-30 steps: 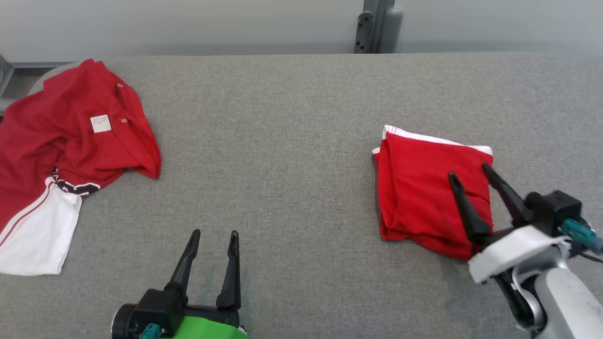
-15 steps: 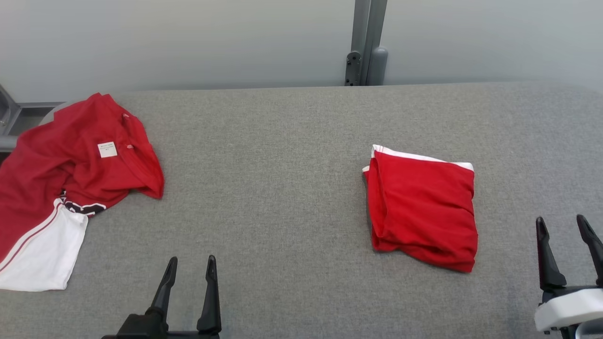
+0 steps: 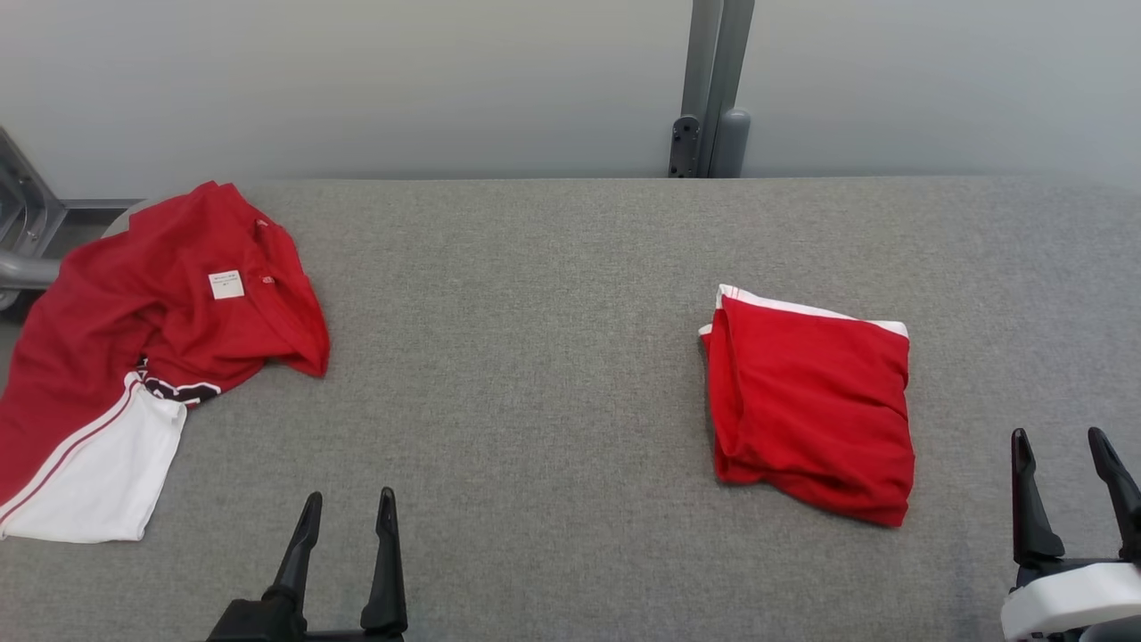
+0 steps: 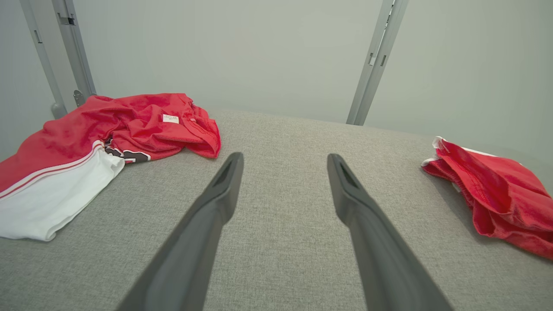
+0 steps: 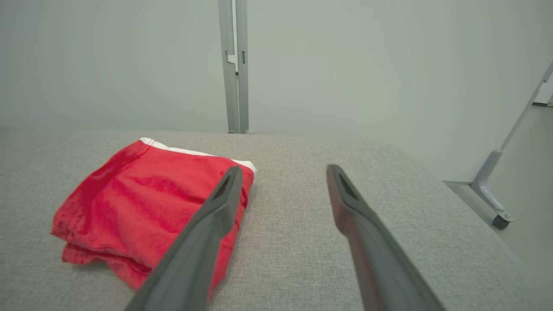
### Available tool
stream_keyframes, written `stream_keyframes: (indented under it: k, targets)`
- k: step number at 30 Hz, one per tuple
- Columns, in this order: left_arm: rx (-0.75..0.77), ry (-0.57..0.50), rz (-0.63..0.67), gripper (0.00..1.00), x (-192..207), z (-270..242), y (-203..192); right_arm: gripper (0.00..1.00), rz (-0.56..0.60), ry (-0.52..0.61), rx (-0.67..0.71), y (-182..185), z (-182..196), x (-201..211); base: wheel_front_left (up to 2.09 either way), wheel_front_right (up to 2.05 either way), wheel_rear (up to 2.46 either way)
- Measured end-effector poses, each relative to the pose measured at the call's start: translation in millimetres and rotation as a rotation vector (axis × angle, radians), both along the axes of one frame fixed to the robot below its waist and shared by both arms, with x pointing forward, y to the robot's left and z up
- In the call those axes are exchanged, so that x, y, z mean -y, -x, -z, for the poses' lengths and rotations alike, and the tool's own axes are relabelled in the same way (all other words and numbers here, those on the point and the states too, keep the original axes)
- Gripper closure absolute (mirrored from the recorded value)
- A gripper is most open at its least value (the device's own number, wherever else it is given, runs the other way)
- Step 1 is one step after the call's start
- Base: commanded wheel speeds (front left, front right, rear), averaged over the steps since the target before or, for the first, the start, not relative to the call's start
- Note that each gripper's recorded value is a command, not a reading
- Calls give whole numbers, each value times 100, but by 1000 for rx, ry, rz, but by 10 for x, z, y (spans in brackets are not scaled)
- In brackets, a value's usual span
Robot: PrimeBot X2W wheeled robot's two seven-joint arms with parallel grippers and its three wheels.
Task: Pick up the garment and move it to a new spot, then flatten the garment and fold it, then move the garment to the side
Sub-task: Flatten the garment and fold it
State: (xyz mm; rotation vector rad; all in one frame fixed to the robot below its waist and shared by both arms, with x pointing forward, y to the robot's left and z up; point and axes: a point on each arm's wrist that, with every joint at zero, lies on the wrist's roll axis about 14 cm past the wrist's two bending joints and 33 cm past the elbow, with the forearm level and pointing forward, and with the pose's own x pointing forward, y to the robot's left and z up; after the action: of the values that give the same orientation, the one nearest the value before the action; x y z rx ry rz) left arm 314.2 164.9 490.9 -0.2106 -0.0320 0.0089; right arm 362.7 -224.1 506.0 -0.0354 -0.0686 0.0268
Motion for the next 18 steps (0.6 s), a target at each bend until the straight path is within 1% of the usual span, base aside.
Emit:
stream_keyframes:
  k: [8,9,10,15,18]
  targets:
    - [-6,3,-2,0,-2,17,3,0,-24,-18,24,-75,-65,-120,0,0,0]
    - [-8,3,-3,0,-4,21,3,60,-29,-22,24,-86,-63,-143,0,0,0]
    - [-9,3,-4,0,-7,23,0,100,-33,-30,20,-100,-49,-168,0,0,0]
    - [-16,2,0,0,2,39,-68,100,-81,-42,19,-309,-37,-381,0,0,0]
    - [-14,2,16,0,42,33,-165,100,-141,-15,-44,-453,172,-637,0,0,0]
